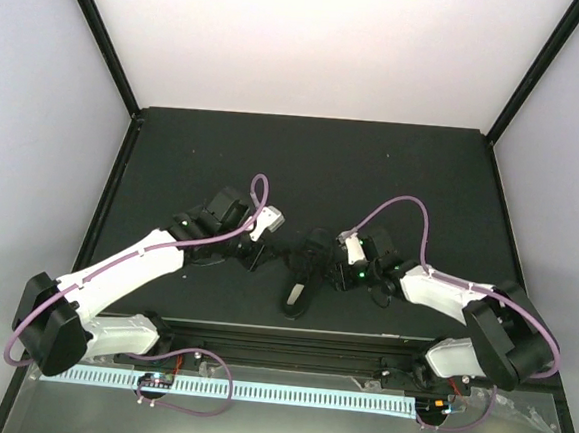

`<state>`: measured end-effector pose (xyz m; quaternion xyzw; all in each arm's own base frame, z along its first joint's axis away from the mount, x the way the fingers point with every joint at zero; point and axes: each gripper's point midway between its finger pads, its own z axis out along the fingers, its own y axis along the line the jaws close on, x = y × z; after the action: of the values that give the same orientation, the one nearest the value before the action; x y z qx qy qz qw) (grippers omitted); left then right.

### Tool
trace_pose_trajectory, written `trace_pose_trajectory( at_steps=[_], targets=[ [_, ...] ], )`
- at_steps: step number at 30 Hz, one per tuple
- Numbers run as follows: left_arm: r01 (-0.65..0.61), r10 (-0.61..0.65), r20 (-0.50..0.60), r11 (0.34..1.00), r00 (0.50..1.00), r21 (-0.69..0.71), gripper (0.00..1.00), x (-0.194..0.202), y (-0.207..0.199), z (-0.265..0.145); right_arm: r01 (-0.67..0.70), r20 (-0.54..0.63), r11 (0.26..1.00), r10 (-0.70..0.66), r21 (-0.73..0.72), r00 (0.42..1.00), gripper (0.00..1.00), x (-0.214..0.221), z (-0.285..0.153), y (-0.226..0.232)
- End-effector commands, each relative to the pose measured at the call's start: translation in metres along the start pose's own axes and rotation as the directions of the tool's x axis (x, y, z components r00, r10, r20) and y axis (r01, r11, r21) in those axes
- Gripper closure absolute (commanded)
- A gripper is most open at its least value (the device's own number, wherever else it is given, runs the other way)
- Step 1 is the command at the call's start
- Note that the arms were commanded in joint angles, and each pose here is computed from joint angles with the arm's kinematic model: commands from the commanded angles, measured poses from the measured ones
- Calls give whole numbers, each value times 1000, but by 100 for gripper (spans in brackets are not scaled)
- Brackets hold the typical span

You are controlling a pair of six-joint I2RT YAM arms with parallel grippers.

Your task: Tie the shoes

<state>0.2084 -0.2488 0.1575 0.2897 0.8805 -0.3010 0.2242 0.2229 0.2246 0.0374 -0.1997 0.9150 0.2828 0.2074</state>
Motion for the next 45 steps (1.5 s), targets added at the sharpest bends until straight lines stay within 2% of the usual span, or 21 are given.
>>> trace_pose_trajectory(
  at_steps=[1, 7, 10, 20, 24, 26, 29, 33, 39, 45],
  targets=[
    [-7, 5, 58, 1000, 998, 25, 98, -21, -6, -14, 24, 22, 1000, -23, -13, 999, 54, -8, 3, 4],
    [27, -48, 144, 989, 988, 149, 98, -45, -24, -30, -8, 36, 1000, 8, 14, 999, 82, -5, 1, -2],
    [38, -72, 140, 972, 988, 232, 98, -48, -34, -32, -27, 48, 999, 26, 18, 998, 97, -5, -2, -2],
    [71, -153, 140, 881, 978, 468, 98, -45, -56, -50, -211, 96, 959, 196, 188, 976, 98, -1, -13, -34],
    [76, -169, 135, 853, 976, 516, 98, -44, -60, -59, -260, 111, 940, 240, 223, 964, 98, 1, -15, -42],
    [78, -160, 130, 872, 979, 483, 99, -41, -53, -58, -280, 120, 929, 258, 241, 959, 98, 1, -17, -46],
    [132, -182, 106, 923, 978, 360, 98, -30, -27, -51, -328, 152, 900, 295, 287, 943, 98, 1, -24, -55],
    [239, -251, 122, 966, 960, 100, 99, -13, 33, -37, -414, 223, 850, 356, 327, 907, 98, -1, -41, -67],
    [417, -376, 253, 899, 892, -135, 99, 6, 108, -21, -578, 368, 748, 463, 327, 807, 99, 5, -74, -84],
    [508, -428, 319, 828, 846, -238, 98, 31, 150, -17, -727, 533, 642, 537, 245, 654, 98, 12, -116, -100]
  ],
)
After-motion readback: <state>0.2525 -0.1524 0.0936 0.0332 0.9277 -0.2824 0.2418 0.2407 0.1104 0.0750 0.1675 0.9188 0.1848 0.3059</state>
